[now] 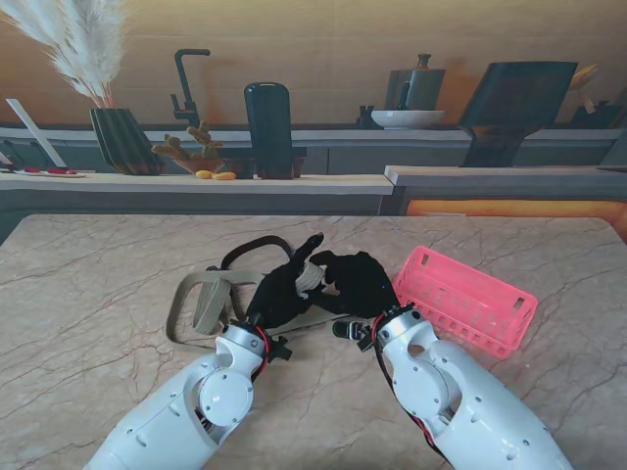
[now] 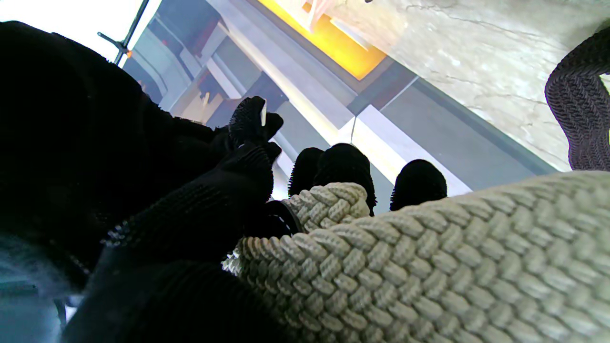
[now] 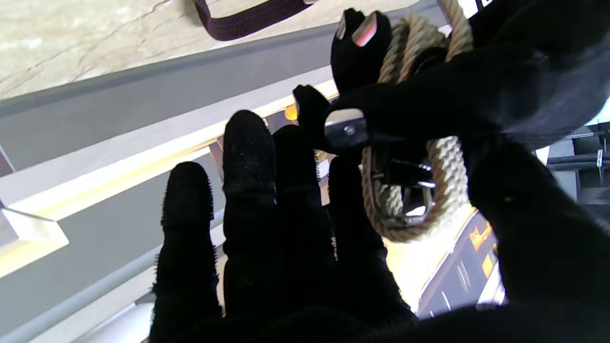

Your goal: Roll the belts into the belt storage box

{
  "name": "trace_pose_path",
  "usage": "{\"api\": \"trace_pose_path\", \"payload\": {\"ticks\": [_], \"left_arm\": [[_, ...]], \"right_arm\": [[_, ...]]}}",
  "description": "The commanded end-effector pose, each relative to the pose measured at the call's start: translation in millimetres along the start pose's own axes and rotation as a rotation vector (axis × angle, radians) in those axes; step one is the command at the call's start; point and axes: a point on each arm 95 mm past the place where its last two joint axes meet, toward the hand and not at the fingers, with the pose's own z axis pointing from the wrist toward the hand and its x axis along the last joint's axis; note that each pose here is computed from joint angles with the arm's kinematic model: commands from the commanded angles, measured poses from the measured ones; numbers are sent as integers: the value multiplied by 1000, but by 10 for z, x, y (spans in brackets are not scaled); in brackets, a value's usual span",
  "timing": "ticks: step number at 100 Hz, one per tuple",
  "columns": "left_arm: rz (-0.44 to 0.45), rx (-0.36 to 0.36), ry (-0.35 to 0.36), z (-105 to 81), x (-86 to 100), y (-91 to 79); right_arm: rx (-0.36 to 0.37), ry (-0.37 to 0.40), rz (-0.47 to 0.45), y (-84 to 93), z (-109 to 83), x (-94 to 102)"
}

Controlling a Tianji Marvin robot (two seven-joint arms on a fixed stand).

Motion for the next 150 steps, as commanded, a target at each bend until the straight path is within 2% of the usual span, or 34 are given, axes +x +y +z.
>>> {"api": "trace_pose_path", "payload": {"ticks": [1,18,42,53,69,89,115,135,150], "left_arm": [[-2,4,7,14,19,-11],[8,-3,12,15,15,-16],[-3,-12,25,8,-1,-29],[-12,-21,31,-6,-13,-43],[5,-31,42,-30,-47,-84],[27,-21,32,-35,-88,-127],[74,-17,36,-14,-137,-126],[72,6,43,1,-131,-121],[70,15,34,18,-143,-99]], "right_arm": [[3,14,3,-38,51,60],[6,22,20,-69,99,81],[-43,39,14,-16,90,79],[-73,19,30,54,64,61],[-104,-32,107,179,46,15],[-115,-154,324,260,20,-23],[-91,-311,675,243,-18,-76],[-19,-392,924,199,-60,-77],[36,-423,1071,149,-70,-44]]}}
